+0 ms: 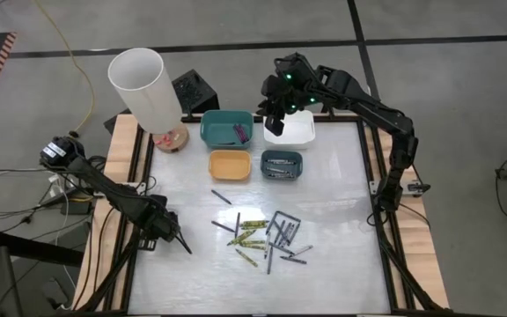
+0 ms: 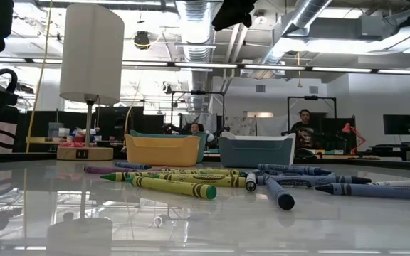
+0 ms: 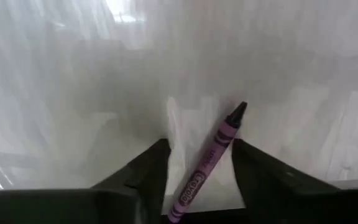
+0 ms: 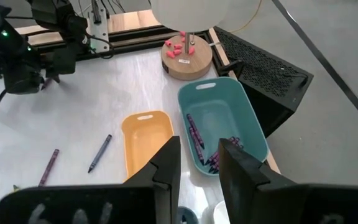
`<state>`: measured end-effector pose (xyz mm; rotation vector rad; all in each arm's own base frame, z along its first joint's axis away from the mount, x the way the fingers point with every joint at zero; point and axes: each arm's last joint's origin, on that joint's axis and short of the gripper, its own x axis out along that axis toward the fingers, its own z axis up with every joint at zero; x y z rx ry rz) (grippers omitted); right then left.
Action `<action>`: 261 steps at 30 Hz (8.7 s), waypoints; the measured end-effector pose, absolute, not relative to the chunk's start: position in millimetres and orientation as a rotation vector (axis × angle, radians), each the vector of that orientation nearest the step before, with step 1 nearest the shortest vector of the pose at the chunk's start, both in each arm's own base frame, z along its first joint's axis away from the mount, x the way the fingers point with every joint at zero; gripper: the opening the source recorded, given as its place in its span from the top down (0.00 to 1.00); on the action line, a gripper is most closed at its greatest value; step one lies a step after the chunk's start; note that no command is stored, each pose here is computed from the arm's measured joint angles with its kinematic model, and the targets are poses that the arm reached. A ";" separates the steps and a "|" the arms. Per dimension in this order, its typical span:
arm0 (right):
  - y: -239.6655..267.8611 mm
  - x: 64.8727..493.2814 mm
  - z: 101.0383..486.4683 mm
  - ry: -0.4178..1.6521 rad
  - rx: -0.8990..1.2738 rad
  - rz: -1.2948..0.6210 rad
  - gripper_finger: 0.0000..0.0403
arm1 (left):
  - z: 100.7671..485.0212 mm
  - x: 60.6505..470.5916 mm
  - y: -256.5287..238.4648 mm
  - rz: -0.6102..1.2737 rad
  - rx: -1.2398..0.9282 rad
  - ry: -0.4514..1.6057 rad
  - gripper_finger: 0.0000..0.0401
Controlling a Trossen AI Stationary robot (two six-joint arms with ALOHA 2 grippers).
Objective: Sort crayons
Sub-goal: Put the violet crayon into the green bin
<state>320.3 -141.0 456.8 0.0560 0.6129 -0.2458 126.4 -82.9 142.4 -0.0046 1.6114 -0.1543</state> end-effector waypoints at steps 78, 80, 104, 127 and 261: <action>-129.7 337.3 488.0 0.235 0.071 0.142 0.46 | 413.2 227.2 72.1 0.380 0.039 -0.339 0.97; -129.8 337.8 490.2 0.214 0.057 0.142 0.46 | 414.8 228.4 71.7 0.354 0.042 -0.364 0.97; -129.1 360.6 479.9 0.187 0.042 0.157 0.52 | 413.7 228.8 71.5 0.349 0.038 -0.354 0.97; -137.3 358.2 476.5 0.228 0.051 0.003 0.99 | 398.4 231.6 74.0 0.403 -0.020 -0.194 0.75; -210.5 217.8 519.1 0.451 -0.040 -0.591 0.73 | 132.1 265.8 -26.2 -0.433 0.096 1.027 0.65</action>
